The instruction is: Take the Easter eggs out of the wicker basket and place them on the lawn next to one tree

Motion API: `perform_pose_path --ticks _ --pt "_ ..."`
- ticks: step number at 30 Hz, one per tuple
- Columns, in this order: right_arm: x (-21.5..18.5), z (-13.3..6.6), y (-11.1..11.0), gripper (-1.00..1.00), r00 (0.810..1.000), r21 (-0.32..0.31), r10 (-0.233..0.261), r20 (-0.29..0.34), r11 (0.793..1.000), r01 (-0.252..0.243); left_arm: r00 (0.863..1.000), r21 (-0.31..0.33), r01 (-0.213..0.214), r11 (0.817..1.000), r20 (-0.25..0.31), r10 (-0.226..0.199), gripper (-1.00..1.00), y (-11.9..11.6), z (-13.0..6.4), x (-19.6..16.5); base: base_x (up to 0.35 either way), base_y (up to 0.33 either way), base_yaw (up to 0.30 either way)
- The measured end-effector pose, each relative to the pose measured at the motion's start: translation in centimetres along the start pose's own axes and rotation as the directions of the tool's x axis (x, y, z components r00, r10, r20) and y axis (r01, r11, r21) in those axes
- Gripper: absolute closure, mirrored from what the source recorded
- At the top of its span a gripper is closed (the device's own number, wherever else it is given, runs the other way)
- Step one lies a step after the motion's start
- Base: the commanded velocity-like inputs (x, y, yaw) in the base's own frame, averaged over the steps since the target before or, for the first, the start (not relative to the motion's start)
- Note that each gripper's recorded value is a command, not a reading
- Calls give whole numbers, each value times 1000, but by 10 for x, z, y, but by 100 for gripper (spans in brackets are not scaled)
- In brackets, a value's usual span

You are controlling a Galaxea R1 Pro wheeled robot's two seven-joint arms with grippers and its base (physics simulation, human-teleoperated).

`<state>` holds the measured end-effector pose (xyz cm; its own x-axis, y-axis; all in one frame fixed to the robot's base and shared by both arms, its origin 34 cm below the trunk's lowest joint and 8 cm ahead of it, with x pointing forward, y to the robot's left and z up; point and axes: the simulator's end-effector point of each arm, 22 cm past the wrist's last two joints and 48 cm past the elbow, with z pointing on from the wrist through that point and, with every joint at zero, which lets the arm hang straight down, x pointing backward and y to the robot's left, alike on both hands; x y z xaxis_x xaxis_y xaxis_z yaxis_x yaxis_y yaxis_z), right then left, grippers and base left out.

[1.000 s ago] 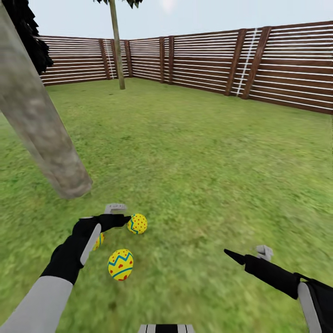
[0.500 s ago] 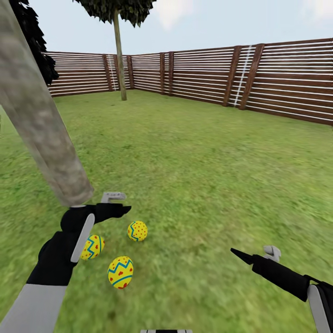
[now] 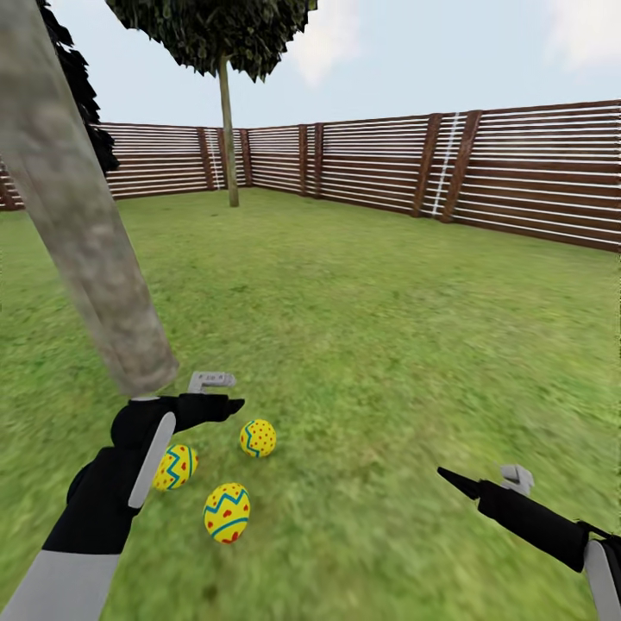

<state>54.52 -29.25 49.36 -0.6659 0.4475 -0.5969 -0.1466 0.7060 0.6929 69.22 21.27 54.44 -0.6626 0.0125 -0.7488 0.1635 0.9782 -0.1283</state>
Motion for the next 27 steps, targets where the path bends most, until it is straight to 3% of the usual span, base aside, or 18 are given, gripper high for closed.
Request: perform_pose_path --ticks 15,27 --pt "-12 -13 17 -100 999 -21 -24 35 999 25 999 -6 -11 1000 41 11 -100 -3 -26 -14 -34 0 0" --pt "-15 -29 23 -100 998 -18 -40 53 999 41 996 -47 -34 998 77 38 -100 14 -51 -32 0 0 0"
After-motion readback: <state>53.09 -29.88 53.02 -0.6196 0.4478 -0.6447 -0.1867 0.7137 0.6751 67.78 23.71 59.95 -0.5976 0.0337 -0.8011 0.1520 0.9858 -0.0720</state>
